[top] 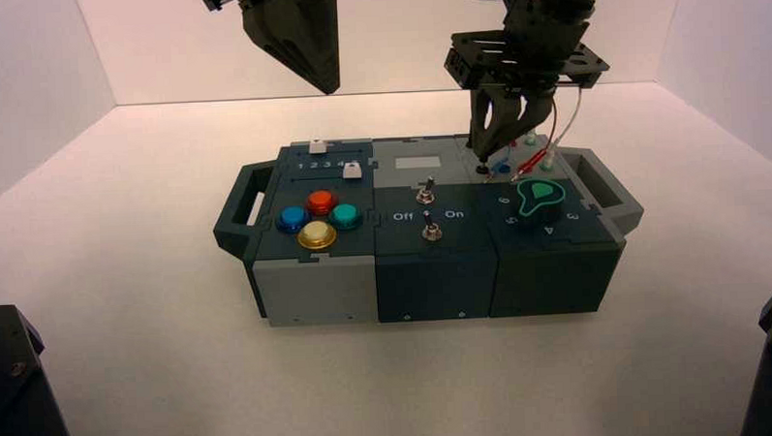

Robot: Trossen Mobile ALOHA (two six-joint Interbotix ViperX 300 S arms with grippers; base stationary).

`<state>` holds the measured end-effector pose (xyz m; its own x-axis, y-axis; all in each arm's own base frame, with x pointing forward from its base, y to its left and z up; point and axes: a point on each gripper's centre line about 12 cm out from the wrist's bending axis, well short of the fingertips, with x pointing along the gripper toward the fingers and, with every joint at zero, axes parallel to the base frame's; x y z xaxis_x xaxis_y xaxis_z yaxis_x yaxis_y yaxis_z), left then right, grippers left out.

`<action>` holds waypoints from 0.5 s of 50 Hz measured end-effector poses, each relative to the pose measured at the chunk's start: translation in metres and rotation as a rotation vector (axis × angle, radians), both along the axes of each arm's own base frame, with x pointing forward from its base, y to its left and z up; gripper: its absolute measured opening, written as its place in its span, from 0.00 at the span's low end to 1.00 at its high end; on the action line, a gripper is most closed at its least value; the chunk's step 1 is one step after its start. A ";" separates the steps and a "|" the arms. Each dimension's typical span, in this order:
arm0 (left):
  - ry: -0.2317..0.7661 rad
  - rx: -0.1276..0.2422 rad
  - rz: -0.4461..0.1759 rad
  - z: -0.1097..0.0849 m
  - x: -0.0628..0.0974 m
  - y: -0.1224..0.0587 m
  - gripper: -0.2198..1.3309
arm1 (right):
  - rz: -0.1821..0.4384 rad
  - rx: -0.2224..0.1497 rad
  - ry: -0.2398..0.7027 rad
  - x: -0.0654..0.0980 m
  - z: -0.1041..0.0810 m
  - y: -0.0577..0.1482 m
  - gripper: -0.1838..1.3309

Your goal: Insert the black wire.

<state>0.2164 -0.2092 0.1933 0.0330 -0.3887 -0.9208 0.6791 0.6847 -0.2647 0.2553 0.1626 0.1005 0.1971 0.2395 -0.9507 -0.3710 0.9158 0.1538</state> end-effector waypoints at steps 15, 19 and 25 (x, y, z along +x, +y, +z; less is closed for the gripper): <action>-0.008 -0.008 0.002 0.003 0.000 0.001 0.04 | 0.003 -0.004 0.010 -0.002 -0.001 0.001 0.13; -0.008 -0.008 0.001 0.003 -0.001 0.000 0.04 | -0.001 -0.004 0.014 -0.002 -0.001 0.001 0.14; -0.008 -0.008 0.001 0.003 -0.001 0.000 0.04 | -0.001 -0.004 0.016 -0.003 -0.001 0.000 0.13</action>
